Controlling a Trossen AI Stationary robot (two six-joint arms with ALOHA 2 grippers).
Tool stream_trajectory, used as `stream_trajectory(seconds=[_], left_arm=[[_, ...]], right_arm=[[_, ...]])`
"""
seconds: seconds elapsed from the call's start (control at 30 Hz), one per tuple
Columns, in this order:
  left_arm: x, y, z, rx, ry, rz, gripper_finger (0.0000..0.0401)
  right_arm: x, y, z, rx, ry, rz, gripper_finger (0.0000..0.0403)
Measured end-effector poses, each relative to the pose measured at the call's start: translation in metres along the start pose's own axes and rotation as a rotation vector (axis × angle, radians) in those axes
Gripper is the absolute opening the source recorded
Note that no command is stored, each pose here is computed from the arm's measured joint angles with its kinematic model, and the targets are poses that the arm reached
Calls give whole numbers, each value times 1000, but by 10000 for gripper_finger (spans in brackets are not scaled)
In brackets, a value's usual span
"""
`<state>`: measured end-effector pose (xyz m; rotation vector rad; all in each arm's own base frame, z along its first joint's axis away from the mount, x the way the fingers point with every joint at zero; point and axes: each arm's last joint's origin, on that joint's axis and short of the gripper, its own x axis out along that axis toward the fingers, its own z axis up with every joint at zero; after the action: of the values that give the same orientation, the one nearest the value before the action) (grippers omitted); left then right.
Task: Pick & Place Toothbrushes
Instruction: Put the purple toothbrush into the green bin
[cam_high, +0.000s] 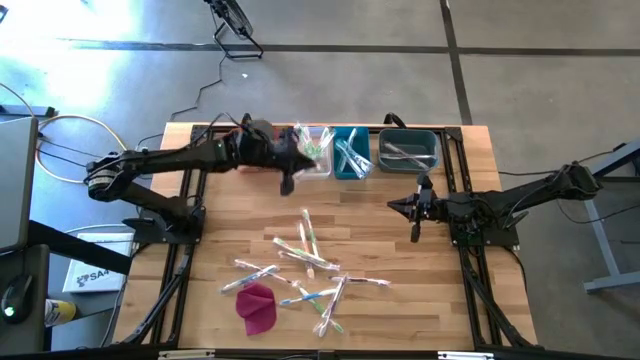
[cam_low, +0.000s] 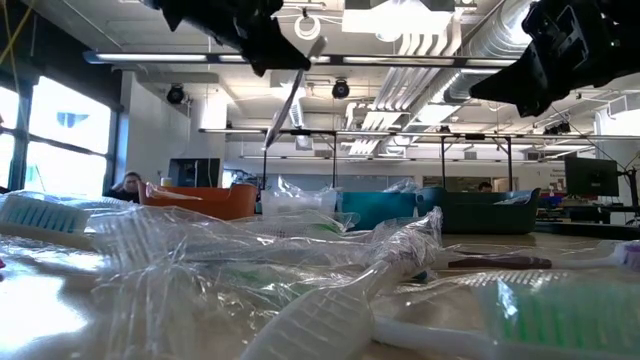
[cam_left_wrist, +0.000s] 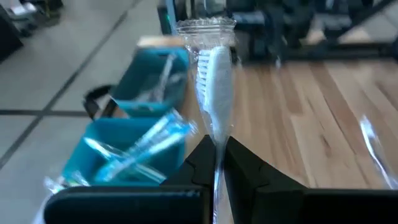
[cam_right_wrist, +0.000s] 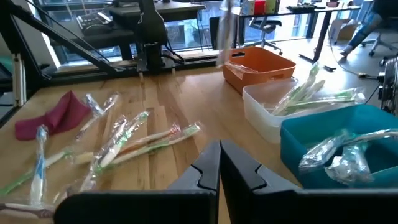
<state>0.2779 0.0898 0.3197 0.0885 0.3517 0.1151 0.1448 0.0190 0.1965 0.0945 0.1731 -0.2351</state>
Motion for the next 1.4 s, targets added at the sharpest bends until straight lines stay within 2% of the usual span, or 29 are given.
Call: stream_trajectory(seconds=[0.13, 0.27, 0.37, 0.47, 0.67, 0.77, 1.1, 1.23, 1.4], left_arm=[[-4, 19, 1, -16, -76, -93, 14], [5, 22, -2, -11, -154, -202, 14], [16, 19, -6, 6, -221, -219, 14], [29, 18, -12, -4, -230, -229, 14], [37, 20, -15, -18, -249, -251, 14], [38, 20, -15, -17, -251, -251, 14], [38, 20, -15, -16, -254, -251, 14], [38, 19, -15, -16, -255, -255, 14], [37, 19, -15, -13, -258, -286, 14]], right_arm=[[5, 3, 3, 18, -35, 5, 4], [13, 8, 10, 21, -128, 18, 4], [21, 12, 14, 5, -197, 20, 4], [28, 15, 15, -5, -252, 7, 4], [43, 15, 11, -3, -305, -85, 11], [53, 12, 8, 7, -309, -115, 32], [108, 10, 19, 9, -265, -196, 149], [131, 10, 21, -5, -249, -152, 167], [157, 9, 24, -13, -240, -120, 170]])
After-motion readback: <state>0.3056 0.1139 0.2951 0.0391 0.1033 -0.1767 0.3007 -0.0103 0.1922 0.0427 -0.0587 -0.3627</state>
